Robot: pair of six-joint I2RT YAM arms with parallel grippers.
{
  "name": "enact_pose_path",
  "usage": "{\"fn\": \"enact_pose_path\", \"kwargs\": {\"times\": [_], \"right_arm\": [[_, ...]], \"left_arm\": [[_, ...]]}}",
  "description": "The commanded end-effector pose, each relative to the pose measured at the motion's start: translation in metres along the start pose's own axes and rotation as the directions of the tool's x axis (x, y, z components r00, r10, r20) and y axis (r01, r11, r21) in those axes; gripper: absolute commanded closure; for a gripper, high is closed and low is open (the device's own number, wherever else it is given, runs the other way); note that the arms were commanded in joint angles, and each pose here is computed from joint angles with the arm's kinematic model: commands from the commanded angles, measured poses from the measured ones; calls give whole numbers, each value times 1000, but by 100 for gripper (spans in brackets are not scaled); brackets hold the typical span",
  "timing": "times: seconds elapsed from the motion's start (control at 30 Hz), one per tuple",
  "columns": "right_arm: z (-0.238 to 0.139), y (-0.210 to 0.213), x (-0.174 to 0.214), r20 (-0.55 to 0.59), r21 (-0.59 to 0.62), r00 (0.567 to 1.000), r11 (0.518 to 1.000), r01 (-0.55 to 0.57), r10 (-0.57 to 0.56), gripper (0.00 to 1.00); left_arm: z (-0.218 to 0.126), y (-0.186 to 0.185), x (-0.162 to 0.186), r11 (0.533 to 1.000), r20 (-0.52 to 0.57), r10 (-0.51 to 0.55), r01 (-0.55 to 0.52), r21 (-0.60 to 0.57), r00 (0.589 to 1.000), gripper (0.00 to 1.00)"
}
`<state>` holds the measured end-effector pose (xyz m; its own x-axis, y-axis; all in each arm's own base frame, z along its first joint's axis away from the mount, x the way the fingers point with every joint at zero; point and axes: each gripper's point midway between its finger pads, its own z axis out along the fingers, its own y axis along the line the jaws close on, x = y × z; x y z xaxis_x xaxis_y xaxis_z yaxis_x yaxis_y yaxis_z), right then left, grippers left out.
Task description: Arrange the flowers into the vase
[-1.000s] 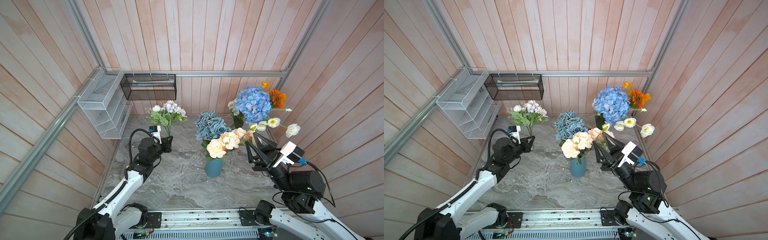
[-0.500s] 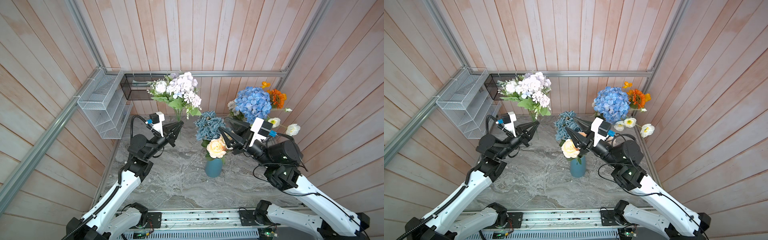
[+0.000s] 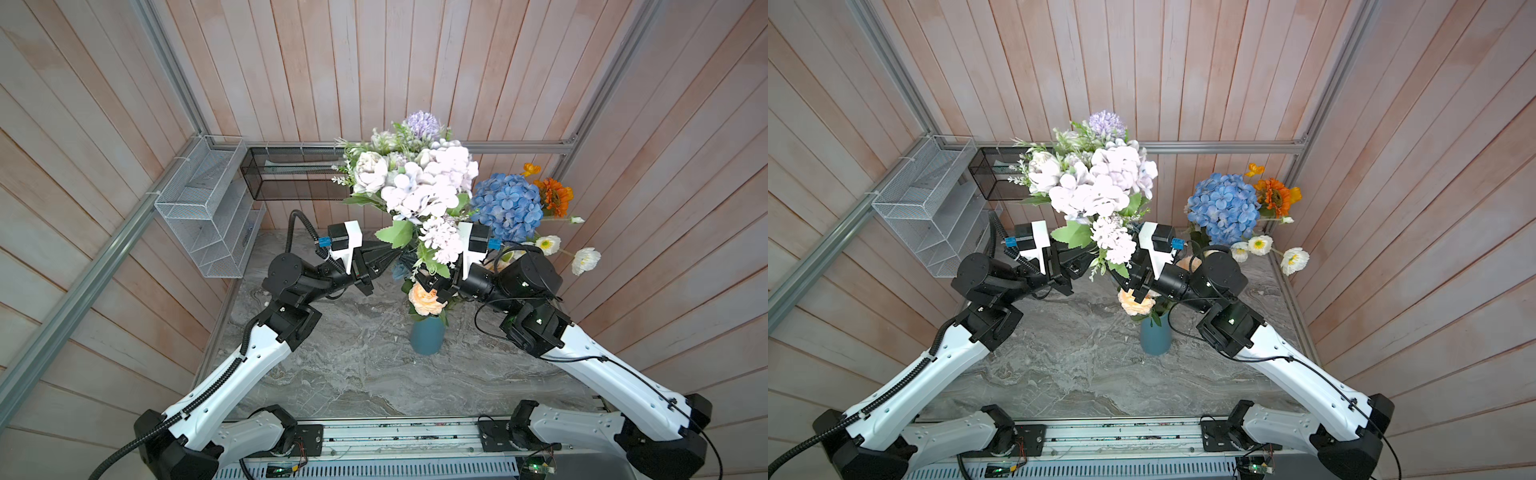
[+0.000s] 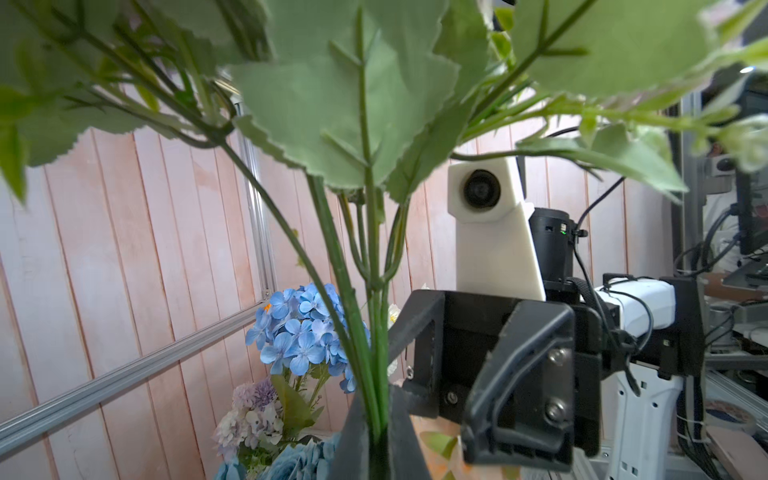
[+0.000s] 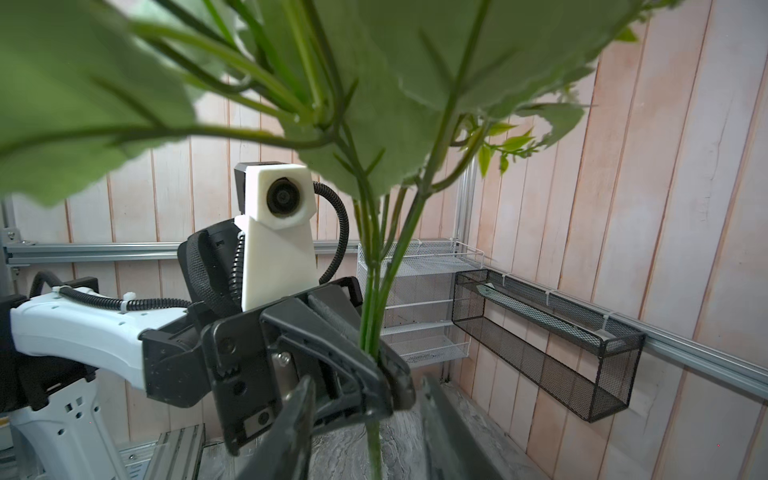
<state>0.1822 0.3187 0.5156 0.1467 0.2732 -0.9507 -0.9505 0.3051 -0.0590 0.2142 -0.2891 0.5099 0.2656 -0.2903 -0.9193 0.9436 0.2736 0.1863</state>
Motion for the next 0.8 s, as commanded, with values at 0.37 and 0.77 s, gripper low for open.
{"fn": "enact_pose_path", "kwargs": {"times": [0.37,0.77], "right_arm": [[-14,7,-25,101,-7,995,1000,29,-28,75],[-20,8,-35,148,6,987,998,67,-67,100]], "left_arm": [[14,-22,25,994,-72,39,-32,106,997,100],[5,-23,27,999,-61,12,-10,39,998,0]]}}
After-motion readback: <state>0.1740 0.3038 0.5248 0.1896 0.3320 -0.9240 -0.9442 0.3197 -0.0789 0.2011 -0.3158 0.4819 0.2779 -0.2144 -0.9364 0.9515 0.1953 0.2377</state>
